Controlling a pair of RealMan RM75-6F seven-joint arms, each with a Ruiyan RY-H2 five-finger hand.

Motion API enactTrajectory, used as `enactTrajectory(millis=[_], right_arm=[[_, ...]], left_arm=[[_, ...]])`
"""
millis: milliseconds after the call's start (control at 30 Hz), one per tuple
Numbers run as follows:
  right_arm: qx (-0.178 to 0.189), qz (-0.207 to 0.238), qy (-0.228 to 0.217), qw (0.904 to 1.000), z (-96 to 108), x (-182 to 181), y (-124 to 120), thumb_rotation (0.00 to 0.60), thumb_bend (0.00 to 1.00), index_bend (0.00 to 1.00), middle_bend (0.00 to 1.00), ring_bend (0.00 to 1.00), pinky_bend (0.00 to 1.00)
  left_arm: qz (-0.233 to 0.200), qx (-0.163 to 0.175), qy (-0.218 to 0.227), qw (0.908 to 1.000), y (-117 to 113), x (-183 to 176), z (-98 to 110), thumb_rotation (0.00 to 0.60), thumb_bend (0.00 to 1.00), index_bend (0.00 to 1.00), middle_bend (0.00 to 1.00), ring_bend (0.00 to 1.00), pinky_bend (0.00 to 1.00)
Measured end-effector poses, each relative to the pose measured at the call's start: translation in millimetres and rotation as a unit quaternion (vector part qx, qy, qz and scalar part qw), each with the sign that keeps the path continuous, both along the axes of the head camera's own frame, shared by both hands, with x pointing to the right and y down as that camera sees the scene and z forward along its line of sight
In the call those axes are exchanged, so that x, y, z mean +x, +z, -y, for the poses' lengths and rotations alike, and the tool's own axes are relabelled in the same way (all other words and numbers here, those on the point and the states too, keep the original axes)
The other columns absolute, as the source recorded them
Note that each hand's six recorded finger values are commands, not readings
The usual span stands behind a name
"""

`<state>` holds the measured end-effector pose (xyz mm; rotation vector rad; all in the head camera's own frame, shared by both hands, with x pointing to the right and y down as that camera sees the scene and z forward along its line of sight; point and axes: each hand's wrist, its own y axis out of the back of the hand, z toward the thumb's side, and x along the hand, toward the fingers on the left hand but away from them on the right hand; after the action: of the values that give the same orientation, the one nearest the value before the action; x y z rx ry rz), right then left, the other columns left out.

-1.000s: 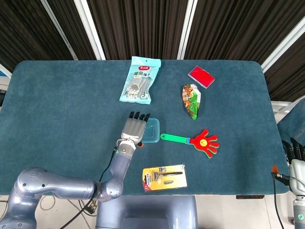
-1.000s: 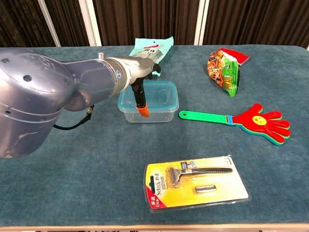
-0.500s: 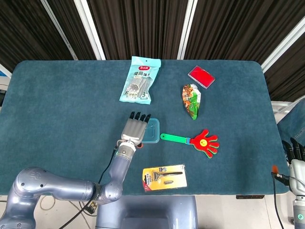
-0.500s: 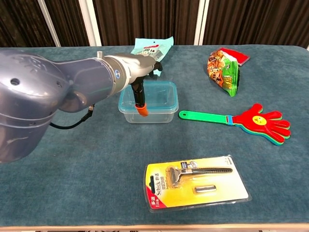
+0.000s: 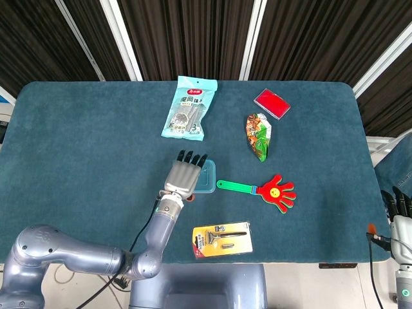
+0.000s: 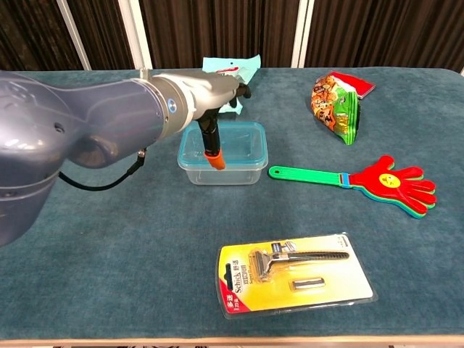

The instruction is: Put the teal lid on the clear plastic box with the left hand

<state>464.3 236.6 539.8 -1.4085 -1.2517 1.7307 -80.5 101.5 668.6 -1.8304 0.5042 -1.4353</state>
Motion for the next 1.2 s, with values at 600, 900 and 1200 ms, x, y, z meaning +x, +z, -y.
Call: enactTrajectory(millis=[600, 900, 1200], right_arm=[[0.009, 0.0, 0.006, 0.9999, 2, 1, -2, 0.6, 0.41, 0.14, 0.03, 0.03, 0.0], [0.007, 0.001, 0.008, 0.9999, 1, 1, -1, 0.6, 0.41, 0.14, 0.03, 0.03, 0.0], [0.006, 0.001, 0.01, 0.9999, 1, 2, -1, 0.6, 0.41, 0.14, 0.03, 0.03, 0.0]], left_arm=[[-0.065, 0.083, 0.004, 0.9944, -8, -12, 32, 0.6, 0.45, 0.59, 0.48, 0.1, 0.03], [-0.062, 0.075, 0.002, 0.9952, 7, -16, 33, 0.6, 0.48, 0.63, 0.55, 0.14, 0.04], [-0.049, 0.064, 0.007, 0.9967, 20, -15, 29, 0.6, 0.5, 0.63, 0.57, 0.15, 0.03]])
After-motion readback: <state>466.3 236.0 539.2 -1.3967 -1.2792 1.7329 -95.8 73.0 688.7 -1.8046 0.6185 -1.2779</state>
